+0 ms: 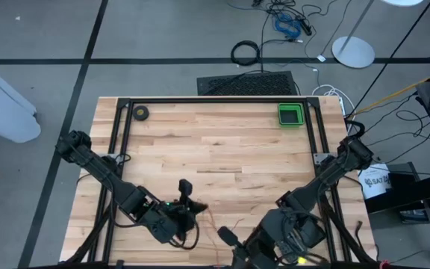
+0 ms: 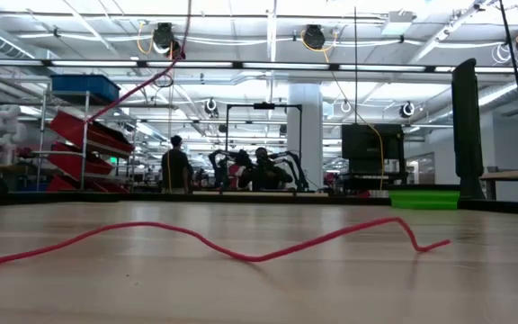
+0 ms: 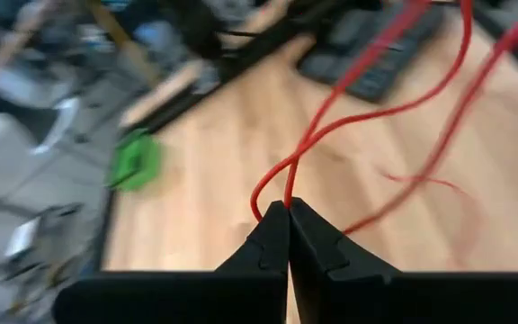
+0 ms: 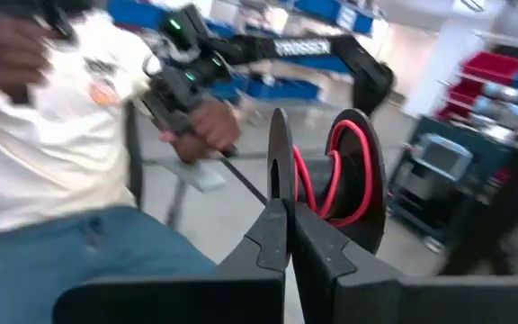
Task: Coil cords
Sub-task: Uncoil the red wire on the black spool
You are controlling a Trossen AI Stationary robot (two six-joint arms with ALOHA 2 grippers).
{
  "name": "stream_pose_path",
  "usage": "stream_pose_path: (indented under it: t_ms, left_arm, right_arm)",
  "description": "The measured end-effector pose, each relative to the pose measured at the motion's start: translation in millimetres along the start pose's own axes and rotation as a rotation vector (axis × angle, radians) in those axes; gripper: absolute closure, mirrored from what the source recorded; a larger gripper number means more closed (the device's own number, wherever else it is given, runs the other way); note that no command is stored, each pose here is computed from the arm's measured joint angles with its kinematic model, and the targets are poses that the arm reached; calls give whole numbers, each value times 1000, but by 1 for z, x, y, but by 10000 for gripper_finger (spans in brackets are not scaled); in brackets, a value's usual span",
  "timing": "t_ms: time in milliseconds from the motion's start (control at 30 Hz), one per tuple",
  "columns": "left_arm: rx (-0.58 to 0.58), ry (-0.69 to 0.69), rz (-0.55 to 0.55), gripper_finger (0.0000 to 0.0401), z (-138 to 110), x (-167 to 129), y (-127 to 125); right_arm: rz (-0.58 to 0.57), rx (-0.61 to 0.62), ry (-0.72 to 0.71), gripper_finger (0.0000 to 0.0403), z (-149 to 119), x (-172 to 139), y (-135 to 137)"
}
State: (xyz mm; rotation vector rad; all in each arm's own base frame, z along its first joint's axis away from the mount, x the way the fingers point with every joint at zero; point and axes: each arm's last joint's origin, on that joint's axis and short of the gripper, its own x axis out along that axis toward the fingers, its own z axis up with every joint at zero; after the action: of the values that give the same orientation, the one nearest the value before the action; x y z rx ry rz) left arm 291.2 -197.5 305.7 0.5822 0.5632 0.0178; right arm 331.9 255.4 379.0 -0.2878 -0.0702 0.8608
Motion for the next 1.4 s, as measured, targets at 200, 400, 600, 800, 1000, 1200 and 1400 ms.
stream_pose_path:
  t_ms: [200, 400, 600, 800, 1000, 1200, 1400]
  left_arm:
    - [53, 21, -134, 399, -4, -7, -11]
    - [62, -25, -248, 399, -1, -25, -19]
    - [19, -93, -307, 399, 4, -53, -23]
    - [31, -156, -347, 399, 6, -79, -28]
    - [35, -229, -290, 399, 9, -106, -32]
    - [86, -333, -191, 399, 14, -129, -35]
    - [124, -435, -74, 399, 24, -147, -38]
  right_arm:
    - [-193, -2, 197, 403, 16, -14, 2]
    - [-302, 4, 365, 403, 24, -32, 20]
    - [-404, 31, 475, 403, 28, -47, 33]
    - [-441, 61, 571, 403, 21, -53, 37]
    - [-484, 121, 646, 403, 12, -58, 32]
    - [-521, 176, 731, 403, -9, -61, 25]
    - [-543, 233, 801, 403, -38, -64, 13]
